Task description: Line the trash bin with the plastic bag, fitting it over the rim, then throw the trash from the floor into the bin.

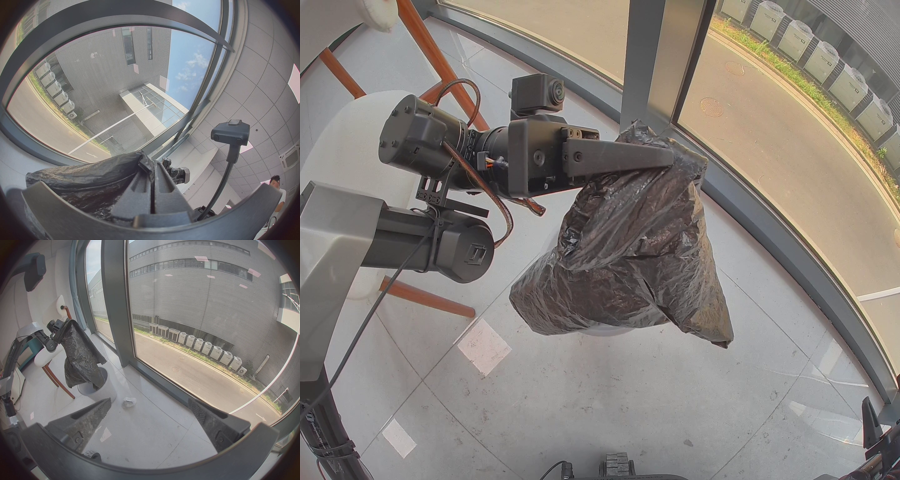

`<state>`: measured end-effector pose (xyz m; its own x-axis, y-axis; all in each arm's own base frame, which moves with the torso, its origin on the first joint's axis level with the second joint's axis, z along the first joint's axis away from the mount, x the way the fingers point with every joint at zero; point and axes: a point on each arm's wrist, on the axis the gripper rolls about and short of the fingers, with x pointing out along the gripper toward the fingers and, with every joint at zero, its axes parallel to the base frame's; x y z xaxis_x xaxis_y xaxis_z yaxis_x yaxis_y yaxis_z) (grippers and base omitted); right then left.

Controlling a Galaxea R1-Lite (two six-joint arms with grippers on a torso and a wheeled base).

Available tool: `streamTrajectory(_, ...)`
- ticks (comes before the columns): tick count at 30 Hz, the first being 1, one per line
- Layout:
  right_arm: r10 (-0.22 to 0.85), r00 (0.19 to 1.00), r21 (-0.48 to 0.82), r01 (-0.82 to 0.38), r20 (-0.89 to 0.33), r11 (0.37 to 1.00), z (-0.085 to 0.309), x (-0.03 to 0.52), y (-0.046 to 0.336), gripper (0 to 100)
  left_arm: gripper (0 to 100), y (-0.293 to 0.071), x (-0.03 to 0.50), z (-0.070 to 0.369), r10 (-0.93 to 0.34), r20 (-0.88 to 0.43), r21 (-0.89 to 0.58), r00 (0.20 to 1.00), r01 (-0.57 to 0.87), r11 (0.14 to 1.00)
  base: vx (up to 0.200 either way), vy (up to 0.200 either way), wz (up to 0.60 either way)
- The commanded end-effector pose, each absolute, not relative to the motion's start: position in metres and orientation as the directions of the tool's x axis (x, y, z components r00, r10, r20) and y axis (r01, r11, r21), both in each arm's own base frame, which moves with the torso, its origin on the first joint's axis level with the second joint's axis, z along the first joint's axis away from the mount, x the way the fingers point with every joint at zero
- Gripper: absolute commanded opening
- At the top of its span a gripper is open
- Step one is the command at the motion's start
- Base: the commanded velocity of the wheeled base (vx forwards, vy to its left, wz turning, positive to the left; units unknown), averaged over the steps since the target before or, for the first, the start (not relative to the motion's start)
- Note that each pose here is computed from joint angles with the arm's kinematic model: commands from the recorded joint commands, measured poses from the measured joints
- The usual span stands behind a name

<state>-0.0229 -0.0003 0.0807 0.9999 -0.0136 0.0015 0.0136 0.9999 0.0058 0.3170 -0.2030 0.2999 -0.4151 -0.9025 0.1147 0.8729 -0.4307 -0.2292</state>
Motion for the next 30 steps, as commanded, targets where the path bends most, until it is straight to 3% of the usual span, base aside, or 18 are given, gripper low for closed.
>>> streamTrajectory(1, -0.014, 1.000, 0.006, 0.014, 0.003, 1.000, 0.076, -0.023, 0.000, 100, 0, -0.203, 0.310, 0.303, -0.897, 0.114, -0.200, -0.427, 0.875, -0.442, 0.000, 0.000, 0.00)
streamTrajectory(11, -0.014, 1.000, 0.006, 0.014, 0.003, 1.000, 0.076, -0.023, 0.000, 100, 0, -0.240, 0.280, 0.289, -0.840, 0.111, -0.262, -0.531, 0.800, -0.540, 0.000, 0.000, 0.00)
streamTrajectory(30, -0.014, 1.000, 0.006, 0.014, 0.003, 1.000, 0.076, -0.023, 0.000, 100, 0, -0.260, 0.301, 0.258, -0.839, 0.103, -0.277, -0.534, 0.795, -0.540, 0.000, 0.000, 0.00)
